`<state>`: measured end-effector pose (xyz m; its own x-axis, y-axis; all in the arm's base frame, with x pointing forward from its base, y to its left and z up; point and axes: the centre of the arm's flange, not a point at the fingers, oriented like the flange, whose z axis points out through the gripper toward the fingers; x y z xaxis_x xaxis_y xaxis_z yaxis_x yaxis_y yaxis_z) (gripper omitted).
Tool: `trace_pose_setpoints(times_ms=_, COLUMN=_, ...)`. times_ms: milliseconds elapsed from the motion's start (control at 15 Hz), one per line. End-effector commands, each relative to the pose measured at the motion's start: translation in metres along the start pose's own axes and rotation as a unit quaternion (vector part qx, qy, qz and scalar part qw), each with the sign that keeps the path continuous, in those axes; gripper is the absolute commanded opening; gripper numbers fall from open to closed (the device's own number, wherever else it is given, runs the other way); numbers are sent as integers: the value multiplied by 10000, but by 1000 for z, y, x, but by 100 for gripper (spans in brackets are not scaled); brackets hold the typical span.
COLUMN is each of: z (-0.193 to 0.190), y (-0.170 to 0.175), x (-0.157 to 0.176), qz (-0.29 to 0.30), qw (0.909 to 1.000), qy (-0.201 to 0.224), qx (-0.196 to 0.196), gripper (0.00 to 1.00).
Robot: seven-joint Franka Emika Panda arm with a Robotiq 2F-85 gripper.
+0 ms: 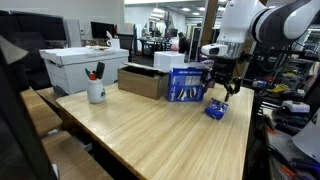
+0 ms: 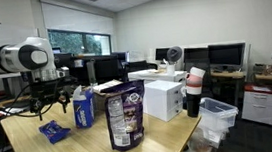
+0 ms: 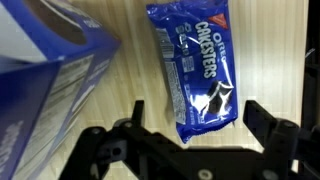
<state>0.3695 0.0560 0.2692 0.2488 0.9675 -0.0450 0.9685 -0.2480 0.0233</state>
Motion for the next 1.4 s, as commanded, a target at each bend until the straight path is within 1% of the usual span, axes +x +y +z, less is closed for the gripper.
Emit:
trace_pose_setpoints(times_ms=0, z=30, y=8, x=14, qz=-337, qw=9992, qy=-91, qx=-217, gripper=100)
trace_pose_setpoints(times_ms=133, z=39, y=10, x=16, qz=-418, qw=9987, qy=-93, qx=-275, gripper=100)
trace_pose_setpoints(times_ms=267, z=47, y=11, x=19, qz=-482, qw=9982, qy=-227, qx=-276, gripper=100)
trace_pose_setpoints(times_ms=600, z=62, y=13, x=27, qz=-410, qw=9973, qy=-612, qx=40, gripper=100)
trace_pose_setpoints(times_ms=1333, z=73, y=19, x=32, qz=-432, qw=9948, qy=-885, qx=275, gripper=100)
